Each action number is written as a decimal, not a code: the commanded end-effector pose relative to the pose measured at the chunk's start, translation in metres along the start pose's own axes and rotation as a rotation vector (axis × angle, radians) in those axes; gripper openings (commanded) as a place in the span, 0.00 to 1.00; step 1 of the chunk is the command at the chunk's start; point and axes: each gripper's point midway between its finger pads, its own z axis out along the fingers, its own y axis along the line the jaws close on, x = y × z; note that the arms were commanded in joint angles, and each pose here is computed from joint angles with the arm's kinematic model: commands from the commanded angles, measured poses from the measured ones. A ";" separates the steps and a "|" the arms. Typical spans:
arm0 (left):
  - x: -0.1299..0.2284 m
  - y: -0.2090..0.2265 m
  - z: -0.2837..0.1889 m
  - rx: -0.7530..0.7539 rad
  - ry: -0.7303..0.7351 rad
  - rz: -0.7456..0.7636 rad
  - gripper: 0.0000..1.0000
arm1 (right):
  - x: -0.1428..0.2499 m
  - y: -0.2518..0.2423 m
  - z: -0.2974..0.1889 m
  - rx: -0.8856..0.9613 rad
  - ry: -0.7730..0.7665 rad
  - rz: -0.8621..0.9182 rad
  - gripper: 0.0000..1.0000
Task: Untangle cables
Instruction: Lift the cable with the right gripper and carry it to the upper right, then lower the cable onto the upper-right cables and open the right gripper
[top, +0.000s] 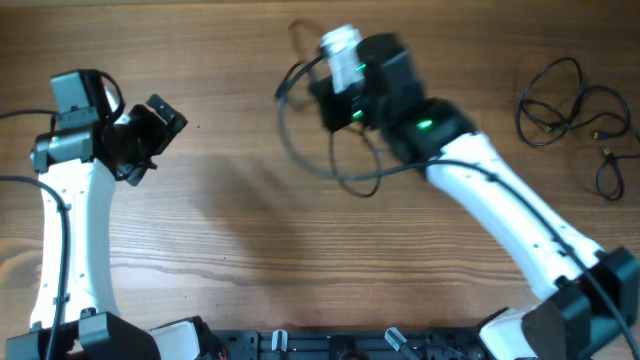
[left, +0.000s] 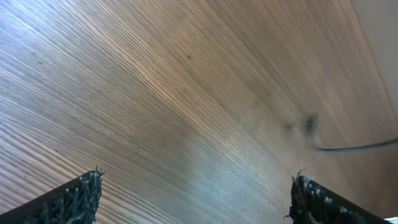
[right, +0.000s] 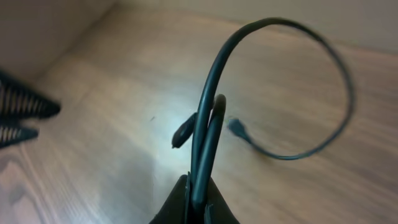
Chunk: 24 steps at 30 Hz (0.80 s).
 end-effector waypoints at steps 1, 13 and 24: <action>0.012 -0.013 0.005 0.019 0.032 0.039 1.00 | -0.026 -0.024 -0.025 -0.018 -0.072 0.063 0.04; 0.049 -0.050 0.012 0.058 0.094 0.150 1.00 | -0.147 -0.138 -0.133 0.228 -0.422 0.116 0.04; 0.071 -0.072 0.014 0.091 0.121 0.230 1.00 | -0.140 -0.307 -0.172 0.582 -0.542 0.178 0.04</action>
